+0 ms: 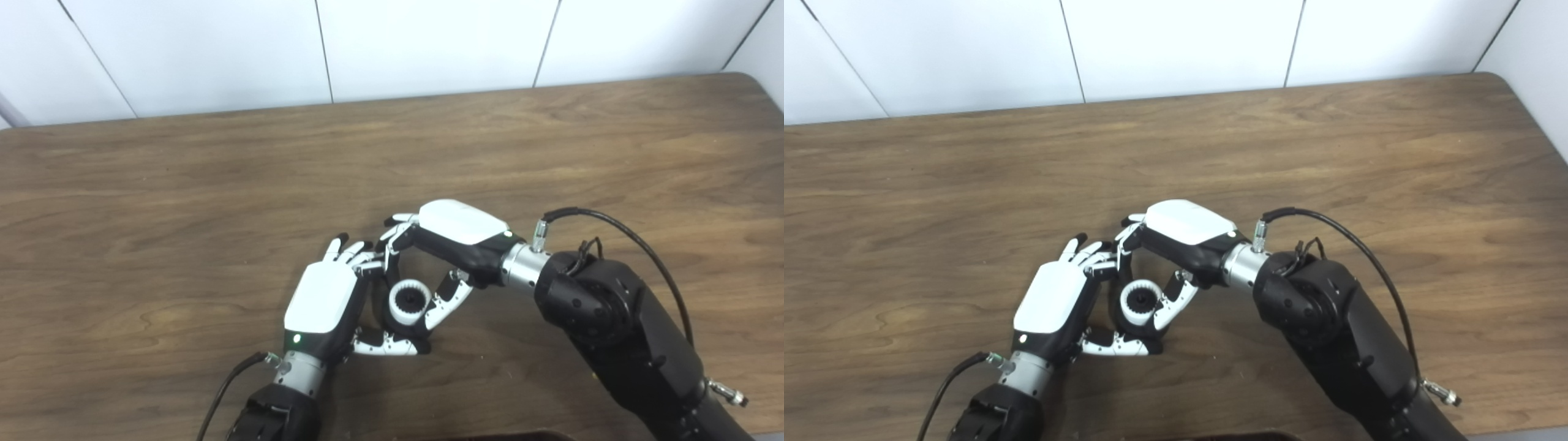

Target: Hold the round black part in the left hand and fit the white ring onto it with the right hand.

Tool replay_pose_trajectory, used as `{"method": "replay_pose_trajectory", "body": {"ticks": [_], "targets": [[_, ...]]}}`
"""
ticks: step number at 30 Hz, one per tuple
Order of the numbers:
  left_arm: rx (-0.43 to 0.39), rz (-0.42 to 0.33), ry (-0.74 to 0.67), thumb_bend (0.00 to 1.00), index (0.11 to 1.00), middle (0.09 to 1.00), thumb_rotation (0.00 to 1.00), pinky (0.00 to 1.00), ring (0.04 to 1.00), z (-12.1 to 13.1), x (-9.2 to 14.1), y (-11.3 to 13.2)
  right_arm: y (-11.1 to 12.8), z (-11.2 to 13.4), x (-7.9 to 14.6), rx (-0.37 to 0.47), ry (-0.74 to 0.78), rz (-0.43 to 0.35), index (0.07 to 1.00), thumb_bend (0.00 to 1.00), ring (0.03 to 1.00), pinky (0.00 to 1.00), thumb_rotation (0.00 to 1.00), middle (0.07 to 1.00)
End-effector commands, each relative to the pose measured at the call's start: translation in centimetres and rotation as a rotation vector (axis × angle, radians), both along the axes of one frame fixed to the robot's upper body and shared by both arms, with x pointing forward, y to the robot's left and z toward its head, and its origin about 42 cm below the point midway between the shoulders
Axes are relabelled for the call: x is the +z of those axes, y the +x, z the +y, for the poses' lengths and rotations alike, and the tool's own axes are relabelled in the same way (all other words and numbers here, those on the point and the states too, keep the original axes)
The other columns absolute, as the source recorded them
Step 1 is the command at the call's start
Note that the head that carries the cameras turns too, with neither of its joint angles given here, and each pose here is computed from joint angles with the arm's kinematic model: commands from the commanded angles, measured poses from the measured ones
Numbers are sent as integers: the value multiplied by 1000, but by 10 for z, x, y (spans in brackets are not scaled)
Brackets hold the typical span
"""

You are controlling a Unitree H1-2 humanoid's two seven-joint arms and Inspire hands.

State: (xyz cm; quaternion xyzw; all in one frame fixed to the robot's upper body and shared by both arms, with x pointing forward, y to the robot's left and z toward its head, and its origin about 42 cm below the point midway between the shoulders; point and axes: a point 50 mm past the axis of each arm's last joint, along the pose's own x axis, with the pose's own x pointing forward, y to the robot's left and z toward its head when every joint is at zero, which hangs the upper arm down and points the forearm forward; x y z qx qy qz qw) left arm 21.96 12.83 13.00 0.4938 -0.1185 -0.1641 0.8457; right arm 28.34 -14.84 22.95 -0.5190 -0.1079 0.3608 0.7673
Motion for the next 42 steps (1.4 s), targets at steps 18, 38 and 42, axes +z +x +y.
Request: {"method": "replay_pose_trajectory", "body": {"ticks": [18, 38, 42], "targets": [[-17, -9, -3, 523, 483, 771, 50, 1000, 889, -4, 3, 2, 7, -1, 15, 10, 5, -91, 621, 904, 941, 831, 258, 852], [-16, -4, 3, 523, 483, 772, 51, 1000, 893, -2, 3, 1, 8, -2, 21, -8, -20, -102, 701, 1000, 966, 839, 295, 910], [-14, -3, 9, 523, 483, 776, 53, 1000, 893, -1, 3, 1, 9, -6, 26, -26, -3, -105, 689, 996, 967, 841, 296, 906]]}}
